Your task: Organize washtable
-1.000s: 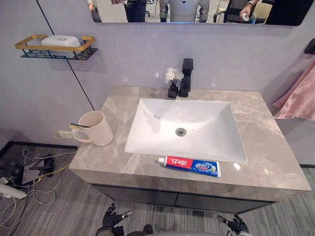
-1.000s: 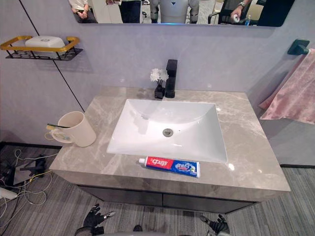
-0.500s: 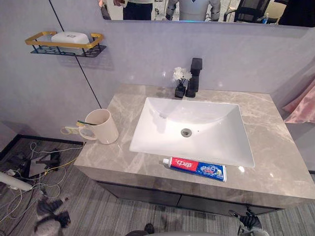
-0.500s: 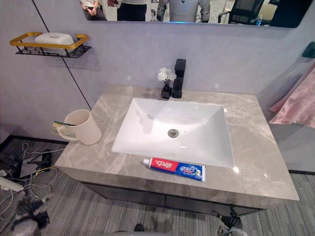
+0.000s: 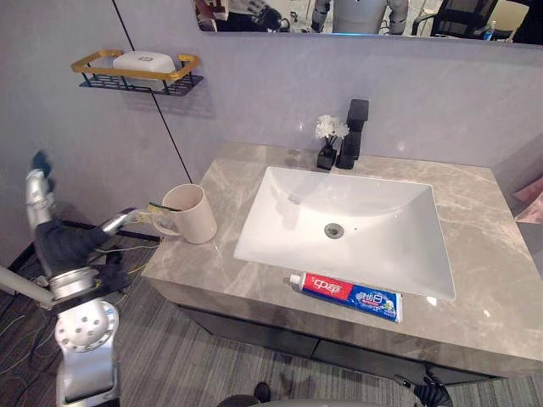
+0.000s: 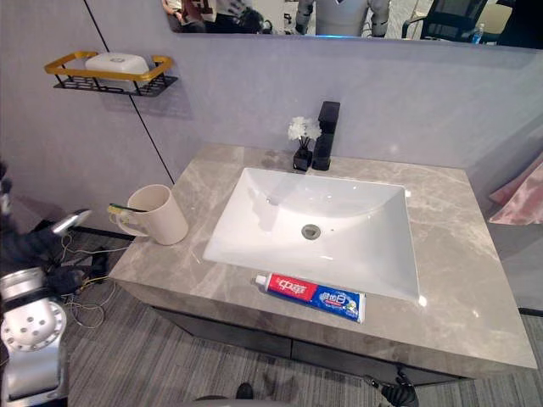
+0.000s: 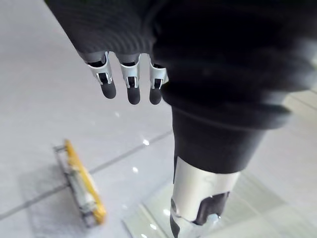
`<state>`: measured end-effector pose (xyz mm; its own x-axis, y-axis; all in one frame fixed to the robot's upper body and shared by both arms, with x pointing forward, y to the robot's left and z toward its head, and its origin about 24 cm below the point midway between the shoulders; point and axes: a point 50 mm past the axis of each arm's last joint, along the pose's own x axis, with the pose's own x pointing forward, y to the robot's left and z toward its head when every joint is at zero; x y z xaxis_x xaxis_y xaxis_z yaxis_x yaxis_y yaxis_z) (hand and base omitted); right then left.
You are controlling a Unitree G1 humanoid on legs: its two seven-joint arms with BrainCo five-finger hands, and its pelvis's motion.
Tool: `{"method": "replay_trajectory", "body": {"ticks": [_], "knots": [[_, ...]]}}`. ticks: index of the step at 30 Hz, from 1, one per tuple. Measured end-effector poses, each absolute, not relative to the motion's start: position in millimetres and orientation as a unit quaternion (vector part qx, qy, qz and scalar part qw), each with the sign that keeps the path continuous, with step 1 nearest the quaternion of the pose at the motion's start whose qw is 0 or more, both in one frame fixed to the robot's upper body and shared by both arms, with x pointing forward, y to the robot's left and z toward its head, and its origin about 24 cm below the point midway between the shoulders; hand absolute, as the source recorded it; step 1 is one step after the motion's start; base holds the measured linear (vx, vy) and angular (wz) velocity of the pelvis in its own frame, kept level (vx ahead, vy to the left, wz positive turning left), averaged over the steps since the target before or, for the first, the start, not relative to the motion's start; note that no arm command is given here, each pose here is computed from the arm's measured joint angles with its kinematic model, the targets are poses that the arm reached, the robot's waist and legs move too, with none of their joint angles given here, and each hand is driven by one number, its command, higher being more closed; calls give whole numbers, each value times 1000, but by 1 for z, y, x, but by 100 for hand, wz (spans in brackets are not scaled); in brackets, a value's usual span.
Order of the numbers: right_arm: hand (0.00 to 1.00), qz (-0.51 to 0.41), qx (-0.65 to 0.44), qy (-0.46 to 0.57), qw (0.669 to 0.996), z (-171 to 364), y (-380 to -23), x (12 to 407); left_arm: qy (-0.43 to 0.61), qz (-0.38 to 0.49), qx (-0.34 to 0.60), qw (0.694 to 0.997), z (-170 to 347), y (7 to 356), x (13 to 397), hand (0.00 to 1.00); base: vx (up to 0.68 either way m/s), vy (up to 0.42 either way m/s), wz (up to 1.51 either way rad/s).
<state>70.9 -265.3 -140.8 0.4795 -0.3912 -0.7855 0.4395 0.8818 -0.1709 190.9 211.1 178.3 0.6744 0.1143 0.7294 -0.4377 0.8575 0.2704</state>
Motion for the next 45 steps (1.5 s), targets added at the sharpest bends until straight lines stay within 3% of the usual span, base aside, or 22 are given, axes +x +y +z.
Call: {"method": "replay_trajectory", "body": {"ticks": [11,20,28,45], "knots": [[0,-187,20,455,871,-144,-248,81,-387,-90,259,880,168,131,194,0,-32,-14,-1],[0,-179,16,455,872,-144,-246,84,-328,-221,278,875,134,92,205,0,-10,-6,-3],[0,-160,10,443,882,-142,-241,98,-242,-269,323,874,94,82,220,0,0,0,-1],[0,-160,10,438,884,-141,-241,102,-194,-326,366,850,62,65,218,0,0,0,0]]}}
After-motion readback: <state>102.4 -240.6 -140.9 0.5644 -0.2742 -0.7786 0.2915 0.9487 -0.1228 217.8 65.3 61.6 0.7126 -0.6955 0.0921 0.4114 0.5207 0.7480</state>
